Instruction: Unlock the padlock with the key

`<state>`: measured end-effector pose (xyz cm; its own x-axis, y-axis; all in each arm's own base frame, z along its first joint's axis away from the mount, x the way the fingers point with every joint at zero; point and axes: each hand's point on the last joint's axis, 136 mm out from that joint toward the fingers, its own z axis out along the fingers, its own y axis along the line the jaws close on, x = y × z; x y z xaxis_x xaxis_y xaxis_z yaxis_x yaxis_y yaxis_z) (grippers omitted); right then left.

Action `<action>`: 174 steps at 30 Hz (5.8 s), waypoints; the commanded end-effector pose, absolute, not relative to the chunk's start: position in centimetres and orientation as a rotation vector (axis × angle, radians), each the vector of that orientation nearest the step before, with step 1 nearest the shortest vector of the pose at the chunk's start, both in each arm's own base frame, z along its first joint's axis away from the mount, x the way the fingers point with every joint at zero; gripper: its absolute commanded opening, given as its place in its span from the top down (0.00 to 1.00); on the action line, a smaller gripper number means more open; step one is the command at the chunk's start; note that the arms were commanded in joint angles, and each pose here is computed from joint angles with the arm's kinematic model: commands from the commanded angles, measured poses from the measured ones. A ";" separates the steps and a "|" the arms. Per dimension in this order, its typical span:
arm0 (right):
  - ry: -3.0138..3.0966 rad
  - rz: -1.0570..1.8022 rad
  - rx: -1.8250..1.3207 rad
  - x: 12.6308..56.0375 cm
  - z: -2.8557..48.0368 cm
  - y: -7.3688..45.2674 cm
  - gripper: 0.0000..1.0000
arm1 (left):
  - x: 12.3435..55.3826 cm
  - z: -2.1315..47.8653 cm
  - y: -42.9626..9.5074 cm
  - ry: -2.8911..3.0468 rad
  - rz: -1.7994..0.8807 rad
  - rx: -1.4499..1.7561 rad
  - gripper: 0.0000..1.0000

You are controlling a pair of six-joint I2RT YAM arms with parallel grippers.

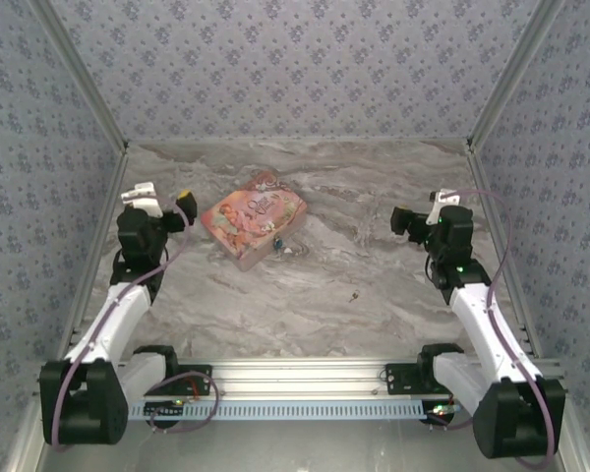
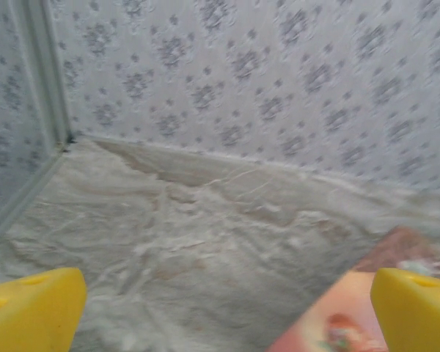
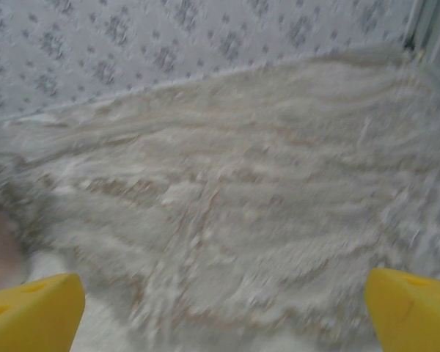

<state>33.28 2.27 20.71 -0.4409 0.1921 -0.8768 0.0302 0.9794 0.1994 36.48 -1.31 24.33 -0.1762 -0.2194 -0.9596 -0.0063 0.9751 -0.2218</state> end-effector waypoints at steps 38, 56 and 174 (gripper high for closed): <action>3.148 0.398 -0.408 22.2 2.1 15.8 0.56 | 30.5 23.8 -21.7 1.928 -0.896 0.108 0.02; 3.208 0.373 -0.425 20.9 1.3 16.2 0.73 | 30.3 23.0 -21.0 1.956 -0.849 0.095 0.01; 1.755 0.739 -0.833 18.5 33.9 18.0 0.23 | 18.5 29.0 -35.0 1.254 -0.739 1.541 1.00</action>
<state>19.78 17.68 34.38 -0.4411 -0.0243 -0.8971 -0.6971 0.6389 0.3255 19.89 -36.19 28.64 0.1975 0.2978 -0.9340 0.9688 0.0861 0.2323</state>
